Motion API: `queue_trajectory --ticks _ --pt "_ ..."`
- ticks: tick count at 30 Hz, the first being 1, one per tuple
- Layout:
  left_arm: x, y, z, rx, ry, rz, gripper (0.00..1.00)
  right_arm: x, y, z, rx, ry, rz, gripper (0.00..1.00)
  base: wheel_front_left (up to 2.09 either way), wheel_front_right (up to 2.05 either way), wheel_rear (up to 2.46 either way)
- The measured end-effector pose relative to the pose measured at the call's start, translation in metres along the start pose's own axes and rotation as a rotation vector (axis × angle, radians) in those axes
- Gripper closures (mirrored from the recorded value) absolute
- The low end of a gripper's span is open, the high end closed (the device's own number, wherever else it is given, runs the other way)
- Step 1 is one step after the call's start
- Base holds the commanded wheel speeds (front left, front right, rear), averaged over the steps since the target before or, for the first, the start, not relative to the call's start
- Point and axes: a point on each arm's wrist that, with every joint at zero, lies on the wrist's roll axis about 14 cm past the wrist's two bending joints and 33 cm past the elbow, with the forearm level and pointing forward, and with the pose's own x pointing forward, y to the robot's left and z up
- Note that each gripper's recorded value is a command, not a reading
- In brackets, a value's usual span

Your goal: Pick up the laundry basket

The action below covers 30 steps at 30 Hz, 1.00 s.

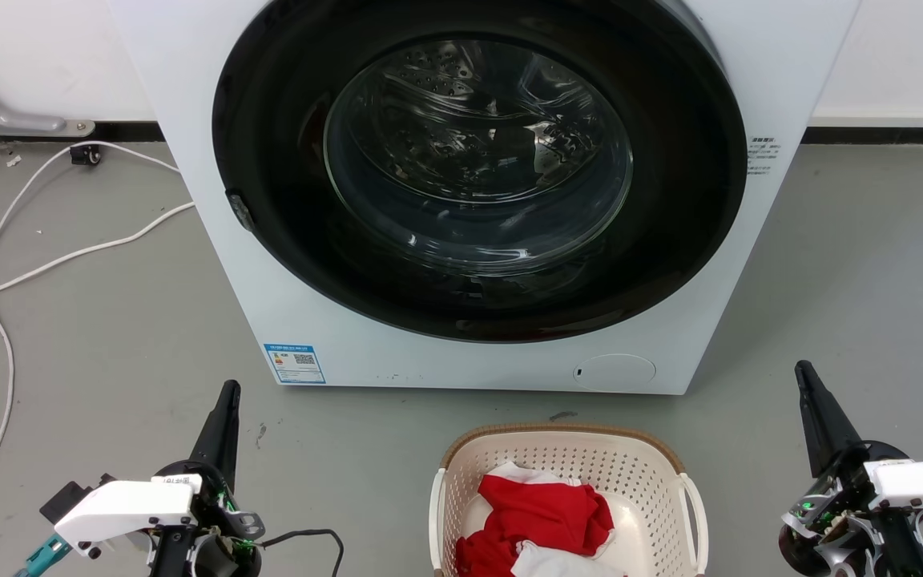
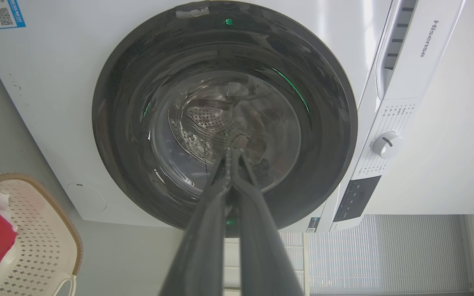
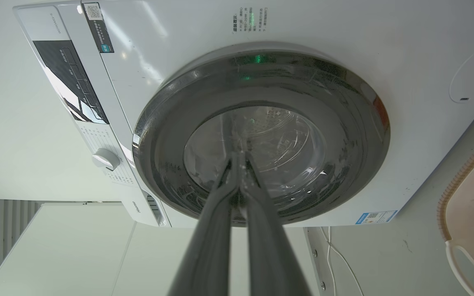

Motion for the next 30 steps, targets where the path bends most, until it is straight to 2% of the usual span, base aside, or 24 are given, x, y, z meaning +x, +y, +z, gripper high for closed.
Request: queue_trajectory --ticks 8,9,13,18,30 --pt "0.0 0.0 0.0 0.0 0.0 0.0 1.0 0.0 0.0 0.0 0.0 0.0 0.0 1.0 0.0 0.0 0.0" --pt "0.0 0.0 0.0 0.0 0.0 0.0 0.0 0.0 0.0 0.0 0.0 0.0 0.0 0.0 0.0 0.0 0.0" --pt "-0.008 0.018 -0.002 -0.005 -0.001 0.052 0.0 -0.009 -0.019 0.0 0.005 -0.006 -0.055 0.0 0.0 0.0 0.0" --pt "-0.007 0.014 0.0 0.02 -0.019 0.043 0.0 -0.009 -0.019 0.002 -0.036 -0.023 -0.057 0.0 0.0 0.0 0.0" --pt "-0.003 -0.002 0.001 0.261 -0.038 0.023 0.0 -0.007 0.002 0.004 -0.327 -0.04 -0.002 0.0 0.0 0.0 0.0"
